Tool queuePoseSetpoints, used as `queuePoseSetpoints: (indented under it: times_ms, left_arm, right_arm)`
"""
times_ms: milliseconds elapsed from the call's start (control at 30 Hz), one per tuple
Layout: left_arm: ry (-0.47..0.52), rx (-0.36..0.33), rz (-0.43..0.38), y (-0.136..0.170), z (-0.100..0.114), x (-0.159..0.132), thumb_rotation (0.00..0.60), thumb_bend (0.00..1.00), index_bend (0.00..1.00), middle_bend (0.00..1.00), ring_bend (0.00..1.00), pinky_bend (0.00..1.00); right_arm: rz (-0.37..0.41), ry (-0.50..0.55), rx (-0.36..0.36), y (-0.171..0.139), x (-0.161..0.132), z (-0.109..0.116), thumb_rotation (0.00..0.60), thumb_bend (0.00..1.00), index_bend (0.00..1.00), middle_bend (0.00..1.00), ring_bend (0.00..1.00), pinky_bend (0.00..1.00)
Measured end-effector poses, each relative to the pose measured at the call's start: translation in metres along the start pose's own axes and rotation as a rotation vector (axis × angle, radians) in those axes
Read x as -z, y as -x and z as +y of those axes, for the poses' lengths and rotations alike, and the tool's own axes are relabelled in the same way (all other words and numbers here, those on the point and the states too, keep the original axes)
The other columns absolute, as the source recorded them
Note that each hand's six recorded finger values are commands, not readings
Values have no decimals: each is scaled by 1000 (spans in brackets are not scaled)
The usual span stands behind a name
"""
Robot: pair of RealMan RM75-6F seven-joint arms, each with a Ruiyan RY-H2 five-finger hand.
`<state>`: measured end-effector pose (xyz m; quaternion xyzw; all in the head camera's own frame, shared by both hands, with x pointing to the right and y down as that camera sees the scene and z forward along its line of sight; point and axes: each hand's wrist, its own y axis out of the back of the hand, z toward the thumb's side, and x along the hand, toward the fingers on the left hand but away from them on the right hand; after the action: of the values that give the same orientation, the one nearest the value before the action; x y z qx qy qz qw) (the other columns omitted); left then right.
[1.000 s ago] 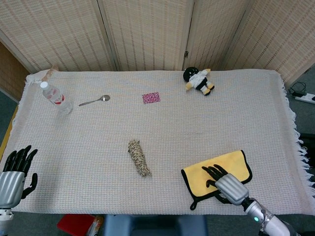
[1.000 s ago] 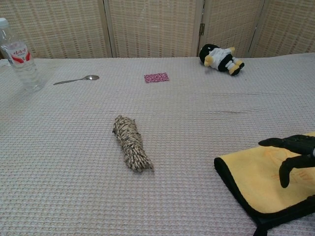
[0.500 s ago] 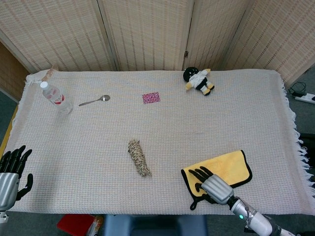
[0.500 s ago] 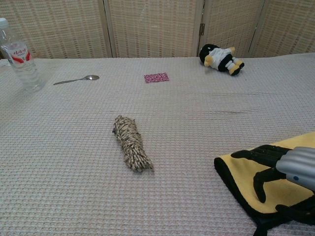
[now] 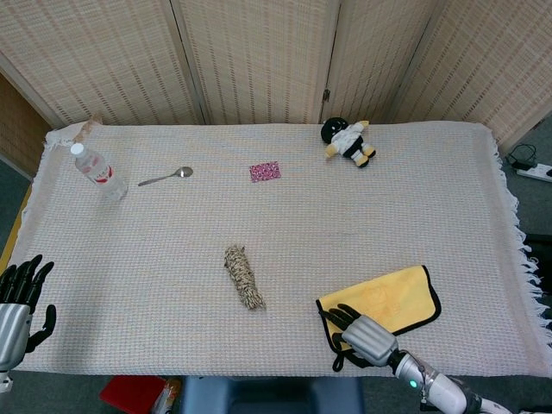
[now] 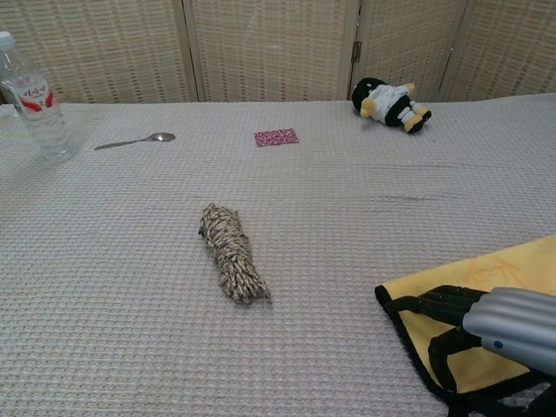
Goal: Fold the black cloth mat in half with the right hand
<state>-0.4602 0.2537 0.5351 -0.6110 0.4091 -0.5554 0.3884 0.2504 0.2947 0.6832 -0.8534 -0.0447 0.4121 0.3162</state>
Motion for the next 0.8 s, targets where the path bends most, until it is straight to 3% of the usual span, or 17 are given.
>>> queuePoseSetpoints:
  times_ms: [367, 433, 533, 633, 800]
  left_arm:
    - [-8, 9, -3, -1, -3, -1, 600, 653, 0, 0, 0, 0]
    - [-12, 16, -6, -1, -5, -2, 600, 653, 0, 0, 0, 0]
    - [-18, 27, -9, -1, -8, -3, 600, 652, 0, 0, 0, 0]
    - [-23, 40, -10, -2, -12, -4, 600, 650, 0, 0, 0, 0]
    - [-31, 63, -4, -2, -17, -4, 600, 647, 0, 0, 0, 0]
  right_arm:
    - [-61, 8, 123, -29, 16, 21, 600, 502, 464, 27, 0, 0]
    - [-80, 14, 155, -37, 20, 27, 600, 502, 384, 11, 0, 0]
    - [-128, 25, 207, -53, 31, 35, 600, 501, 186, 0, 0, 0]
    - [-211, 33, 275, -72, 46, 46, 600, 502, 53, 0, 0, 0]
    - [-365, 19, 423, -108, 68, 64, 600, 502, 0, 0, 0, 0]
